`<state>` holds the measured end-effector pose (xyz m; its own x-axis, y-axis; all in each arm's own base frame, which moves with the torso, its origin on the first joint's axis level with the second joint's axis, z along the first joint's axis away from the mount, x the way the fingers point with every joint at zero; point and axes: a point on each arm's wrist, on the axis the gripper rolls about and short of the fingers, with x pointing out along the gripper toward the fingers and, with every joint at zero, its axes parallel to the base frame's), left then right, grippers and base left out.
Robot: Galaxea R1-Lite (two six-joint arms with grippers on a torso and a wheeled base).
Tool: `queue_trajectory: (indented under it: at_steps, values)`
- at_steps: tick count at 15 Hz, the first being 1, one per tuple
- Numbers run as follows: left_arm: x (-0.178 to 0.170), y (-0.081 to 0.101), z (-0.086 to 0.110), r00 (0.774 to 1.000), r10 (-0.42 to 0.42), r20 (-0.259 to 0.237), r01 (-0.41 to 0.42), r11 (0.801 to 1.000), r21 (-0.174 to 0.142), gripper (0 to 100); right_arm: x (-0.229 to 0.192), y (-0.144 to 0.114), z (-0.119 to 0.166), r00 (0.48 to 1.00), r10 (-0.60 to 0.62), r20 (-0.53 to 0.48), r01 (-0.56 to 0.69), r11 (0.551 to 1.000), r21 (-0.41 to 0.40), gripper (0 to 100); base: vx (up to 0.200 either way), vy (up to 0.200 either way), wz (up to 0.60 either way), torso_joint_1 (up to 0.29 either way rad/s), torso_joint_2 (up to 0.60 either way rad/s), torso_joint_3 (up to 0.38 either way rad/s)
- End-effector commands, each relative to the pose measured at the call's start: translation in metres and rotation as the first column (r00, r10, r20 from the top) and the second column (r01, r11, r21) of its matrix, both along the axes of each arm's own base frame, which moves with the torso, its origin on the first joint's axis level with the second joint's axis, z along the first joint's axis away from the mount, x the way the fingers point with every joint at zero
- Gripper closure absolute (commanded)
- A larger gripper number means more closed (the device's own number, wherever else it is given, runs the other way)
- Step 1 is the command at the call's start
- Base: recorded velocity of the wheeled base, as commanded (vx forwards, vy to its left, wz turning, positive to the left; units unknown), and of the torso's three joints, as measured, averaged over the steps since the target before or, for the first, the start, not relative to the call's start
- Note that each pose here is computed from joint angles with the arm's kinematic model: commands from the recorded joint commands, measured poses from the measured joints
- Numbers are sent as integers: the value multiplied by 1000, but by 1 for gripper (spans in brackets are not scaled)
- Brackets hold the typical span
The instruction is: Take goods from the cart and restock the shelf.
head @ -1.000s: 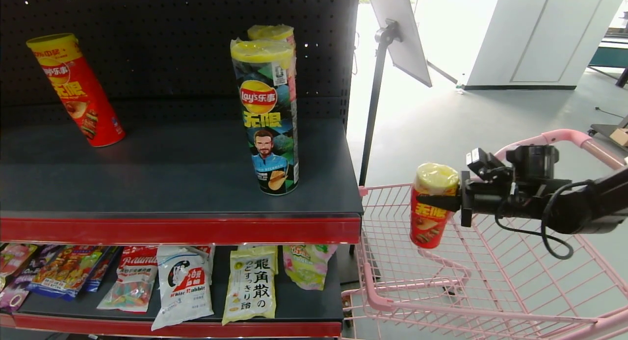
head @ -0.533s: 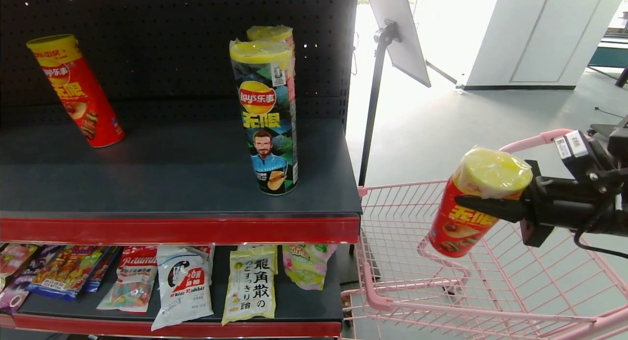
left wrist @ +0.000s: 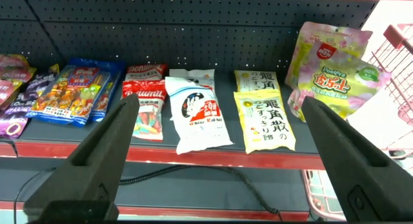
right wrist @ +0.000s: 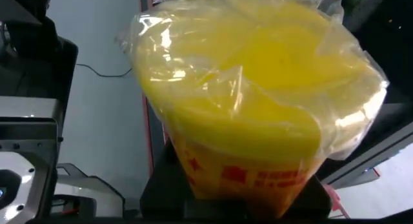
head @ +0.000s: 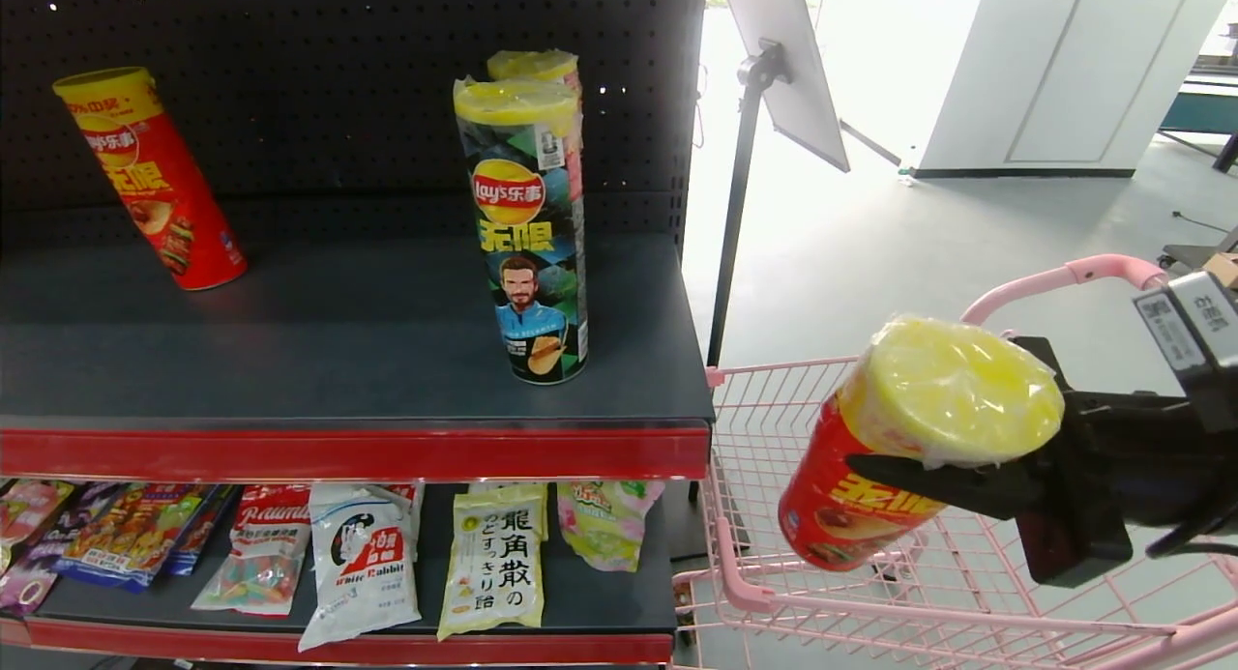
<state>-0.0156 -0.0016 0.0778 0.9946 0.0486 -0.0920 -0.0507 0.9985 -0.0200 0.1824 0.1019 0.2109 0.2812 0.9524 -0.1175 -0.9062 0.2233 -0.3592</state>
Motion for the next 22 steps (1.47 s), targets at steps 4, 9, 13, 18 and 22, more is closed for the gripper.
queue_trajectory:
  at_steps: [4, 9, 13, 18, 22]
  values:
    - [0, 0, 0, 1000, 0, 0, 0, 1000, 0, 0, -27, -2, -24, 998, -31, -60, 28, 999, -44, 100, 0, 0, 0, 0, 0, 0]
    - [0, 0, 0, 1000, 0, 0, 0, 1000, 0, 0, -30, -4, -26, 996, -49, -72, 46, 998, -46, 100, 0, 0, 0, 0, 0, 0]
    - [0, 0, 0, 1000, 0, 0, 0, 1000, 0, 0, -29, -4, -26, 996, -51, -75, 48, 998, -47, 100, 0, 0, 0, 0, 0, 0]
    - [0, 0, 0, 1000, 0, 0, 0, 1000, 0, 0, -30, -5, -26, 996, -53, -72, 49, 998, -45, 100, 0, 0, 0, 0, 0, 0]
    - [0, 0, 0, 1000, 0, 0, 0, 1000, 0, 0, -32, -6, -28, 996, -53, -78, 49, 998, -49, 100, 0, 0, 0, 0, 0, 0]
